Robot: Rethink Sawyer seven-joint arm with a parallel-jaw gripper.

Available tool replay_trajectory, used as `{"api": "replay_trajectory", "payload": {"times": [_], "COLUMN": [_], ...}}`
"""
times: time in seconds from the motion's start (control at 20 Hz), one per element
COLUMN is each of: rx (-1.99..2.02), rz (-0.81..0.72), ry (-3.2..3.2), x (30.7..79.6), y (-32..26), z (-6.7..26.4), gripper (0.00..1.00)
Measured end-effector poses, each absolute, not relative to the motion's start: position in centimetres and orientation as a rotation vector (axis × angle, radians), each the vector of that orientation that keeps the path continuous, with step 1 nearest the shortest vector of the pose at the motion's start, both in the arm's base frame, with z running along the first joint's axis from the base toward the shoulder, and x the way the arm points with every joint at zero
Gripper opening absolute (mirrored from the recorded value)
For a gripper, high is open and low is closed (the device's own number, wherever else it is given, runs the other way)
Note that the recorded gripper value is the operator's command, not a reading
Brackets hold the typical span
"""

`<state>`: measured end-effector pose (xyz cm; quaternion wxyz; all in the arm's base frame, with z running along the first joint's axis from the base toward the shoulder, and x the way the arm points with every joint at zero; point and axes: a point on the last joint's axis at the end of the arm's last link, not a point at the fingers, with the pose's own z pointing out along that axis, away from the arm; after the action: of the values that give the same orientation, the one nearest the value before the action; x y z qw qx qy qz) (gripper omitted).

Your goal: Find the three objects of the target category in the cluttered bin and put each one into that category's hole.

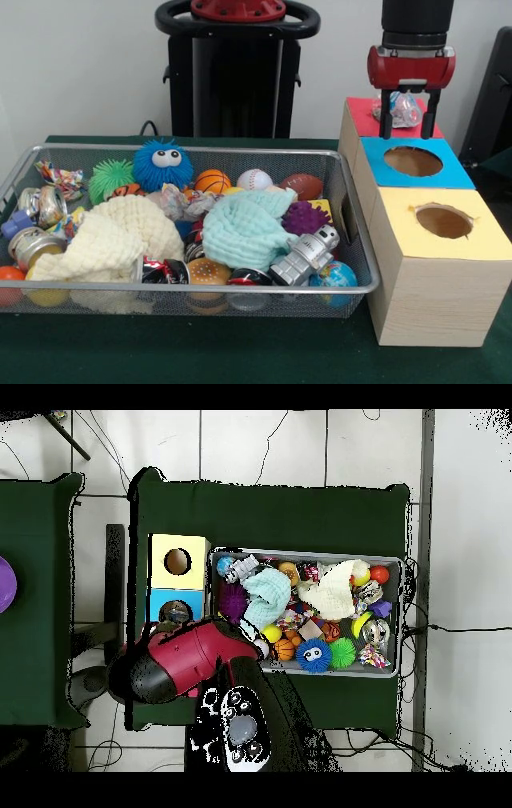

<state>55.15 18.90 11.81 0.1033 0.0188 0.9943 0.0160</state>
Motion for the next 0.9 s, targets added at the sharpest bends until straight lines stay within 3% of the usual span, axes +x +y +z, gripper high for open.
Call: {"api": "replay_trajectory", "payload": {"times": [0.9], "rx": [0.057], "rz": [0.05], "ry": [2.959], "x": [54.5], "y": [18.9], "z": [10.8], "gripper": [1.0]}}
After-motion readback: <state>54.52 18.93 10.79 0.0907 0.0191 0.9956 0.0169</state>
